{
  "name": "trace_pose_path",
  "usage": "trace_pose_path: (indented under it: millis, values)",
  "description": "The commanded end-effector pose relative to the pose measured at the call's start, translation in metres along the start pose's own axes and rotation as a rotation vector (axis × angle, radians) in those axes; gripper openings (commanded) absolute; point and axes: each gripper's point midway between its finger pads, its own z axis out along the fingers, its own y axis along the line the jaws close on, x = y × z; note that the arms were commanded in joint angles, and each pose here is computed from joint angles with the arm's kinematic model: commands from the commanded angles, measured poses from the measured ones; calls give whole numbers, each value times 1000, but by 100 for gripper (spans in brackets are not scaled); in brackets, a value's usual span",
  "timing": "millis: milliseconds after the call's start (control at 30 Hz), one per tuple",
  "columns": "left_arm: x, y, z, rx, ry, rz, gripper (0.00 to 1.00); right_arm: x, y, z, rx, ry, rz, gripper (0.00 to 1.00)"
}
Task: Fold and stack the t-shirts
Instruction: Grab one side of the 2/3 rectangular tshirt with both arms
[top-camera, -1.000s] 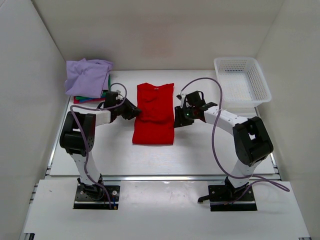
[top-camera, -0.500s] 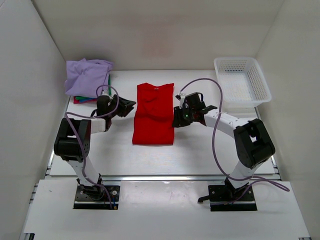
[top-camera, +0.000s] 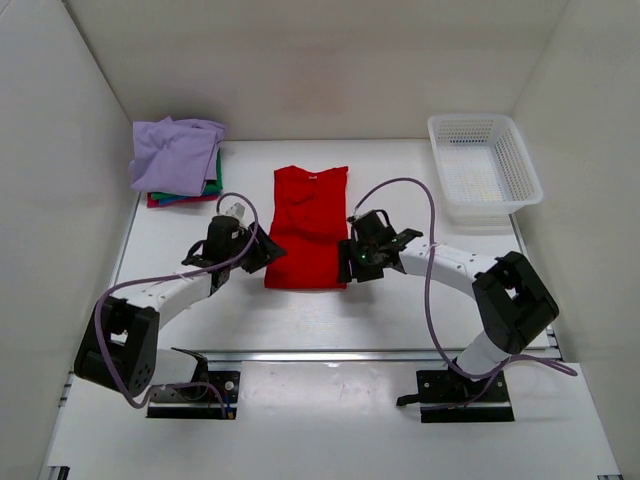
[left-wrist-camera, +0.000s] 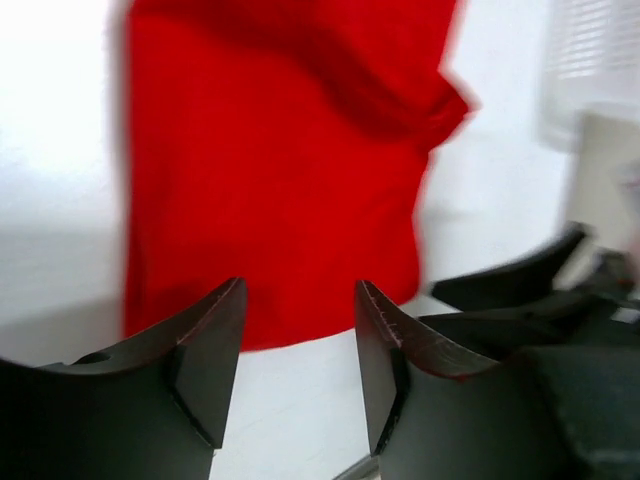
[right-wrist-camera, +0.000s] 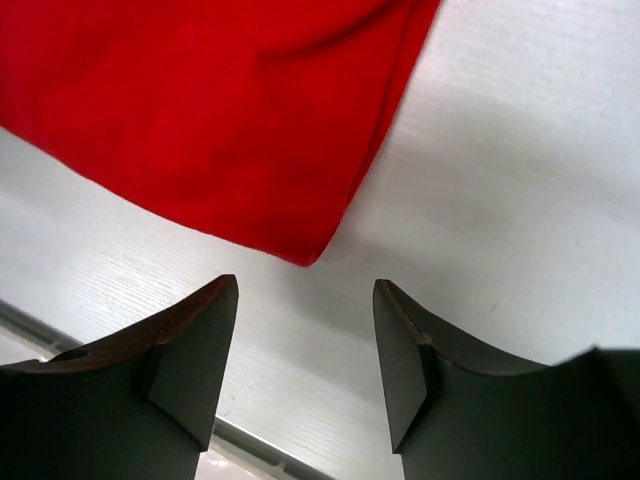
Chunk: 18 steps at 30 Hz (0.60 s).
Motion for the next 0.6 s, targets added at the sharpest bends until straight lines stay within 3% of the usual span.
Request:
trace_pose_path:
  millis: [0,267,567]
  values:
    - [12,48,-11,-252,32,87,59,-12,-1,-5,132,-53,101,54]
    - [25,79,-21,-421,105,185,59,-5,-6,6,197,-47,160,47]
    - [45,87,-16,-460,193,201,60,-4,-12,23,230,-35,149,47]
